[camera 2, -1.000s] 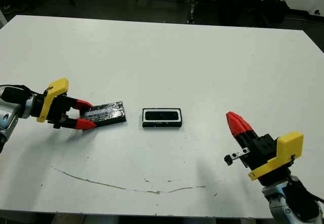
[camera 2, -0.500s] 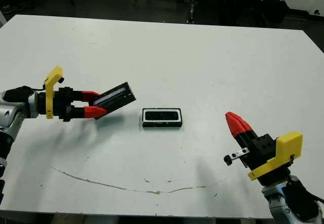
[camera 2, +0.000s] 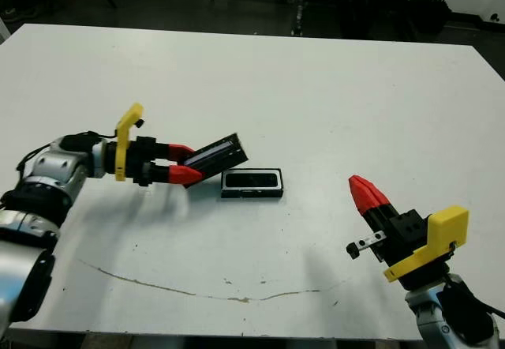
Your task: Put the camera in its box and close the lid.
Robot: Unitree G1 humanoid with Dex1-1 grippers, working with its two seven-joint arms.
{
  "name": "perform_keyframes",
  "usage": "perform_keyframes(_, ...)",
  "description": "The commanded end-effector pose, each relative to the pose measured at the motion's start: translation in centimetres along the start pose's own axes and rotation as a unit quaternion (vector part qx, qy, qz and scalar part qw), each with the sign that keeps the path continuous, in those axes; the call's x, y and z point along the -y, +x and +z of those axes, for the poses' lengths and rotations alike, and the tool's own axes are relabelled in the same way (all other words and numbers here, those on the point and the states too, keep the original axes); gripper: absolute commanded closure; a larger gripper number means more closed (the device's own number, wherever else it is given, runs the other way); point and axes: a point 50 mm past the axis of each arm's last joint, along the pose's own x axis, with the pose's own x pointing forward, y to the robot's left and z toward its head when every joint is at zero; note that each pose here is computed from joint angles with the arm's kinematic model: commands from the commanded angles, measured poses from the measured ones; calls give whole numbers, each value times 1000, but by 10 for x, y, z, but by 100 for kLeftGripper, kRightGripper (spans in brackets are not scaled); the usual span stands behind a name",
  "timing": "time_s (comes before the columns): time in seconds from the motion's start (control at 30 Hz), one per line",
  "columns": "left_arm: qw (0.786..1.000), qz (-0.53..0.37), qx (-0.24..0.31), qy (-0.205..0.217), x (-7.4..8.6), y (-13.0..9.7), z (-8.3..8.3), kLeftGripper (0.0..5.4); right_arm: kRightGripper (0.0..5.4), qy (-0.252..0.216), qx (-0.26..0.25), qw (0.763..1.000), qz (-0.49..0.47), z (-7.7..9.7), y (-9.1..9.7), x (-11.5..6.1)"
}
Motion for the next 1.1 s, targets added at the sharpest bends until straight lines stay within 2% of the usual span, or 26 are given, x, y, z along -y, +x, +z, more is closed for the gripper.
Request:
perform_keyframes(0.03, 1000, 8, -27, 1, -3, 7, 0, 224, 540, 4, -7, 1000, -1, -1, -1, 0)
perform_keyframes(0.47, 998, -33, -48, 9, 0, 14, -8, 224, 540, -18, -10, 1000, -11, -1, -1, 0)
perform_keyframes(0.93, 996, -77, -46, 10, 6, 22, -7, 224, 540, -11, -11, 1000, -11, -3, -1, 0)
perform_keyframes(1.1, 995, -66, -68, 20, 6, 29, -8, 224, 540, -10, -10, 1000, -11, -3, -1, -1)
